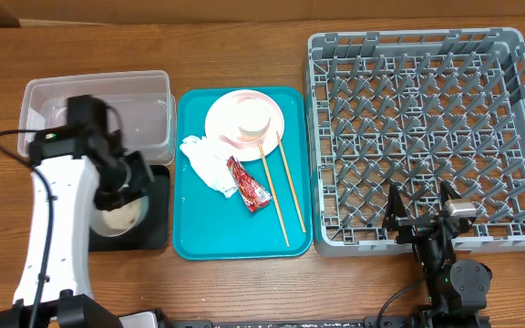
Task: Sort waste into correct bins and load items into the dishwasher
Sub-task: 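Carry the rice bowl left over the black tray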
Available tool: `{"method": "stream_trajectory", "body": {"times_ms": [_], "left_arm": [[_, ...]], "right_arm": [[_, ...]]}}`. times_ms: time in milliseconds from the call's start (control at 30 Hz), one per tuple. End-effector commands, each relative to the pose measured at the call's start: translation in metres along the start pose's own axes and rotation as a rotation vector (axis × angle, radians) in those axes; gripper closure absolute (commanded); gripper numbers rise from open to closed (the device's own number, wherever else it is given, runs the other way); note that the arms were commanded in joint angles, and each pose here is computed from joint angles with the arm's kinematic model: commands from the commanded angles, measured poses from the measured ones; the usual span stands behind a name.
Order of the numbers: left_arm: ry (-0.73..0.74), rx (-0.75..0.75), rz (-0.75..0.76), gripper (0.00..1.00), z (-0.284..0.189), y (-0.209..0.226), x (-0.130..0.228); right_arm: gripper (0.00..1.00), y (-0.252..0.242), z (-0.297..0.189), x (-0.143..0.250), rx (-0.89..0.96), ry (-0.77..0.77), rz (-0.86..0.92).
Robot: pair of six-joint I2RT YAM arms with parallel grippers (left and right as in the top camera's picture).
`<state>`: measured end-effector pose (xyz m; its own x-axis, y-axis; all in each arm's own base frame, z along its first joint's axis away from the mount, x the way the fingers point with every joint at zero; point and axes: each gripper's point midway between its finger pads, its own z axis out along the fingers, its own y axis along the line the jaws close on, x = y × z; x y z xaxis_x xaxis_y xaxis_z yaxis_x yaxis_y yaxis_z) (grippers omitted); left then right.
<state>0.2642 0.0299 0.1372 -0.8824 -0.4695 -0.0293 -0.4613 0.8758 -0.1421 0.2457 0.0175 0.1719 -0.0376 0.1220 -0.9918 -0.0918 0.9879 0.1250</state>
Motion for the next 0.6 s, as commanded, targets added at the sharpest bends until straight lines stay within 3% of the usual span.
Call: {"method": "stream_trajectory", "body": {"times_ms": [0, 367, 567], "left_arm": [[-0.052, -0.011, -0.045, 0.96, -0.013, 0.02, -0.011], [-0.057, 0.062, -0.187, 0.96, 0.003, 0.041, -0.018], [-0.053, 0.21, -0.178, 0.96, 0.013, 0.034, -0.019]], "right_arm": [[0.0, -0.002, 0.0, 0.001, 0.009, -0.007, 0.007], [0.0, -0.002, 0.0, 0.001, 0.008, -0.007, 0.006], [0.0, -0.002, 0.0, 0.001, 0.008, -0.007, 0.006]]}}
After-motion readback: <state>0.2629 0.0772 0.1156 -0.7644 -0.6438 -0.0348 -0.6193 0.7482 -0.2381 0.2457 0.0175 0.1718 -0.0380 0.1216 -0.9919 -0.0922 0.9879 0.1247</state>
